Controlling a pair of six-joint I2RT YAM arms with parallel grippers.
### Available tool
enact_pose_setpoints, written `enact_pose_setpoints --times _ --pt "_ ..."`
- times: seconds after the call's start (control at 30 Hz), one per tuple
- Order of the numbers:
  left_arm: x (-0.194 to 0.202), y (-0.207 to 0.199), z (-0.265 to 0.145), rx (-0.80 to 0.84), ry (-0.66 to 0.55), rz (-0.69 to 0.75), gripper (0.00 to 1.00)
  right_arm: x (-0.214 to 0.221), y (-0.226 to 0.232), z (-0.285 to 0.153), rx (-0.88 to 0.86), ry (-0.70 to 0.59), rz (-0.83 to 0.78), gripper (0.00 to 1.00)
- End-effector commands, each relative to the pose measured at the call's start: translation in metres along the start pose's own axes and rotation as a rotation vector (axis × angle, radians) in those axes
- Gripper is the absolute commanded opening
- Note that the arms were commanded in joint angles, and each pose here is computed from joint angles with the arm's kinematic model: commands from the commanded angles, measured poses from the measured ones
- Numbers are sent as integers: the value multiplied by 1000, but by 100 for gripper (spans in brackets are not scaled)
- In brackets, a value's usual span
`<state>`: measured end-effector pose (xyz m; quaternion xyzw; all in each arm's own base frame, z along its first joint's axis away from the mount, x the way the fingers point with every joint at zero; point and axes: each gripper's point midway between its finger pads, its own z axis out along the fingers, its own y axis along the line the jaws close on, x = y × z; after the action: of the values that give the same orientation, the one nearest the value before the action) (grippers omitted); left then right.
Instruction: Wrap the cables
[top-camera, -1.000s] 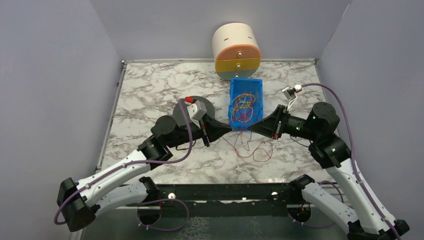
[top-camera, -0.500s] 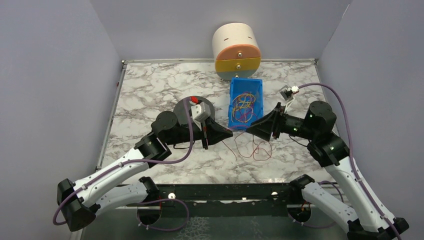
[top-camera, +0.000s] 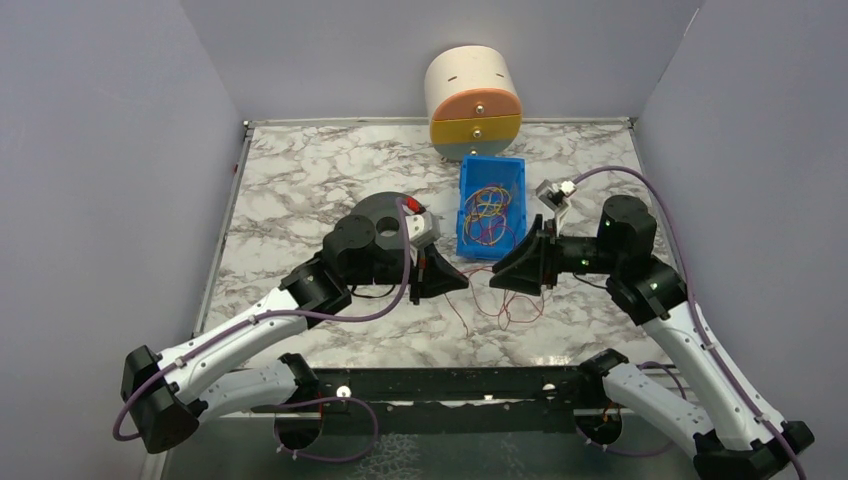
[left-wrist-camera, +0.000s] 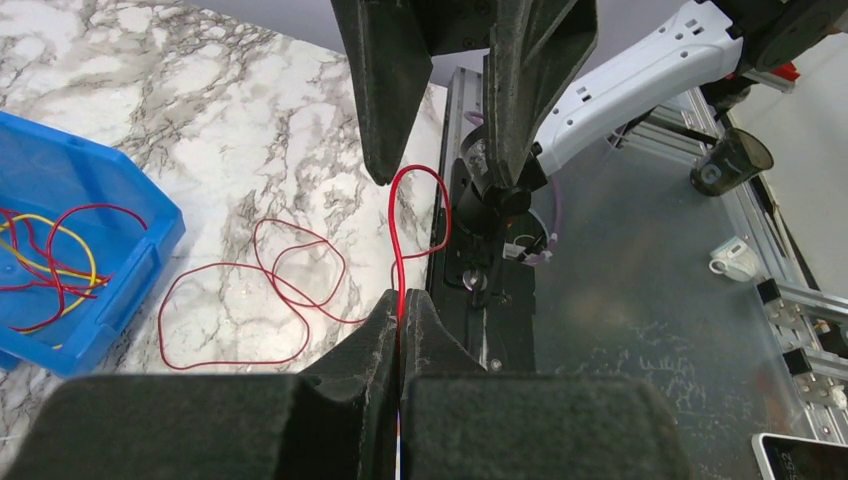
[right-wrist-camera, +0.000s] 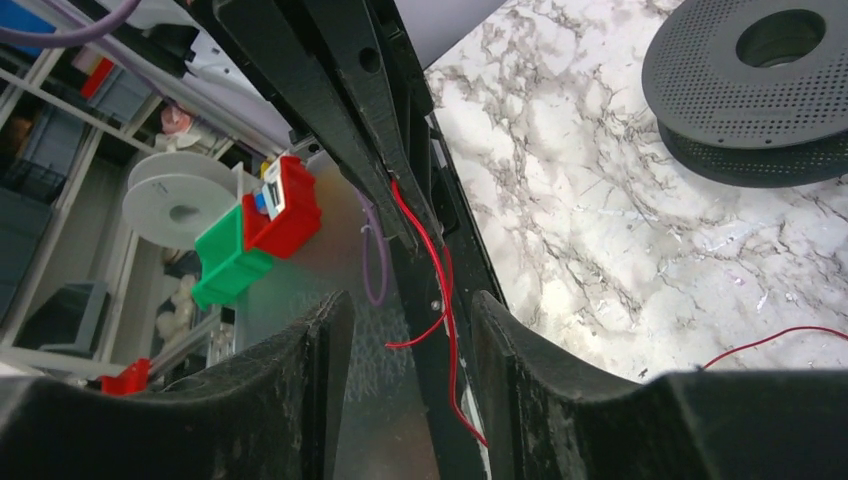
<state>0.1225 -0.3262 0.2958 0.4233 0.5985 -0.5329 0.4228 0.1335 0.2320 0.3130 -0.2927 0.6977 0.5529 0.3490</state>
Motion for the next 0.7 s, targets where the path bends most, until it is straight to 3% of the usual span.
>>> enact_pose_setpoints --times 0.0,0.47,0.5,0.57,0.67 --pt "-16 -9 0 52 -17 40 0 3 10 0 -75 36 -35 50" --pt "-16 -17 3 99 -10 41 0 20 -6 7 -75 61 6 33" --pt "-16 -16 4 98 -9 40 0 20 -6 7 -76 61 5 27" --pt "-15 -16 4 99 -5 36 0 19 -6 7 -78 59 6 3" --pt "-16 -13 4 78 -8 36 0 19 -8 7 -67 54 9 1"
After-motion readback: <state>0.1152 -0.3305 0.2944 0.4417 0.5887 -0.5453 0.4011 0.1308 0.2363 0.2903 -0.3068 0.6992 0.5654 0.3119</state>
